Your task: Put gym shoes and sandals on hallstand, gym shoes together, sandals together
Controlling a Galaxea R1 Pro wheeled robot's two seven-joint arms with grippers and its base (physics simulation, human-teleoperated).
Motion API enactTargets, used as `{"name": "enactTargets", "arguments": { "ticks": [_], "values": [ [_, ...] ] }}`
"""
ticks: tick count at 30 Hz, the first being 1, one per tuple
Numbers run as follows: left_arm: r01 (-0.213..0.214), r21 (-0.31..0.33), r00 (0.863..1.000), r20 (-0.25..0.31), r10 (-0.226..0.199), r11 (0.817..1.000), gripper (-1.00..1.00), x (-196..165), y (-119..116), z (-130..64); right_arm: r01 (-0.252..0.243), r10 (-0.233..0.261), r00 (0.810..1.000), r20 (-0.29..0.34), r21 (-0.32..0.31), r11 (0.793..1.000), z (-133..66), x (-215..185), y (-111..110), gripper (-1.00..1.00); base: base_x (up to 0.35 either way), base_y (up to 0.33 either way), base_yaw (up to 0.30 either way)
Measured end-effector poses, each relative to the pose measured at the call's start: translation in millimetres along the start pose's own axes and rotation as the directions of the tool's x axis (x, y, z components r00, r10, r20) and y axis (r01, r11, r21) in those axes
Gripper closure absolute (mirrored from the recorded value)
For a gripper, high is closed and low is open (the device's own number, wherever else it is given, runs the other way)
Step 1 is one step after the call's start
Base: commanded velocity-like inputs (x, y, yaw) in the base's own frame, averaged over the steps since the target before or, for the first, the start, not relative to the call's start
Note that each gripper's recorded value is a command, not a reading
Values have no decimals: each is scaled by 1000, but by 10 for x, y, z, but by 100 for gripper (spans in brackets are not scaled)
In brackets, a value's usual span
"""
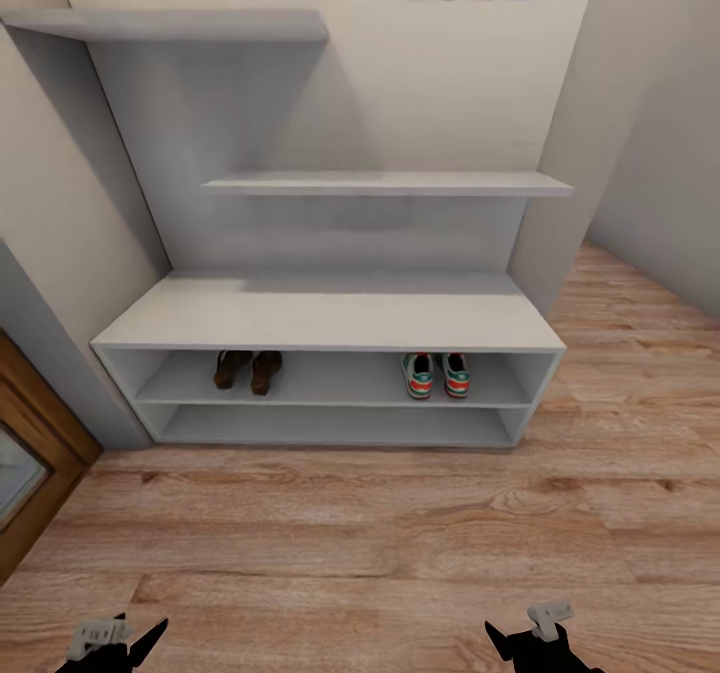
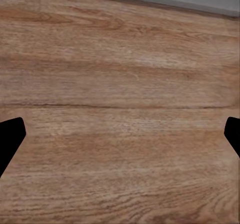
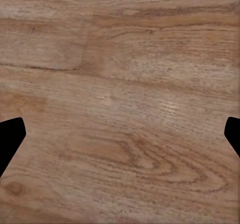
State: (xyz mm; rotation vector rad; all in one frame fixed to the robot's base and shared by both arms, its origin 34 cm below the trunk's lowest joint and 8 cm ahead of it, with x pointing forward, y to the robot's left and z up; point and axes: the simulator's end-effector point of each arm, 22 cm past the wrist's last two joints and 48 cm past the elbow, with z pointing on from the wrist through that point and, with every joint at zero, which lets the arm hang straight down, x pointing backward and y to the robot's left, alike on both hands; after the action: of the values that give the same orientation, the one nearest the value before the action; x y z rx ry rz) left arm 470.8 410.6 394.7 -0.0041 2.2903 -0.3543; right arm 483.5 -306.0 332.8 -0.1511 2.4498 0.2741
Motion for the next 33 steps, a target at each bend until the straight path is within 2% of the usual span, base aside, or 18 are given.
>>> {"name": "enactTargets", "arguments": {
  "ticks": [11, 18, 23, 24, 26, 29, 33],
  "values": [
    [-4, -71, 1000, -3, 4, 997, -100, -186, 97, -118, -1, 1, 1000, -12, 2, 1000, -182, -88, 27, -100, 0, 0, 0],
    [-5, -83, 1000, -5, 5, 997, -100, -300, 81, -189, -5, 5, 1000, -26, 12, 1000, -311, -96, 34, -100, 0, 0, 0],
    [-3, -83, 1000, -5, 2, 997, -100, -377, 41, -233, 0, 3, 999, -34, 101, 995, -400, -133, -144, -100, 0, 0, 0],
    [-1, -83, 1000, -4, 1, 997, -100, -393, 33, -242, 2, 7, 999, -50, 176, 984, -466, -49, -288, -100, 0, 0, 0],
    [-1, -83, 1000, -4, 1, 997, -100, -426, 22, -262, 4, 10, 998, -63, 221, 975, -541, 9, -364, -100, 0, 0, 0],
    [0, -82, 1000, -4, 0, 997, -100, -474, 2, -291, 3, 18, 997, -79, 252, 968, -622, 81, -365, -100, 0, 0, 0],
    [1, -83, 1000, -3, -1, 997, -100, -540, -18, -333, -2, 31, 994, -106, 259, 966, -727, 197, -298, -100, 0, 0, 0]
  ]
}}
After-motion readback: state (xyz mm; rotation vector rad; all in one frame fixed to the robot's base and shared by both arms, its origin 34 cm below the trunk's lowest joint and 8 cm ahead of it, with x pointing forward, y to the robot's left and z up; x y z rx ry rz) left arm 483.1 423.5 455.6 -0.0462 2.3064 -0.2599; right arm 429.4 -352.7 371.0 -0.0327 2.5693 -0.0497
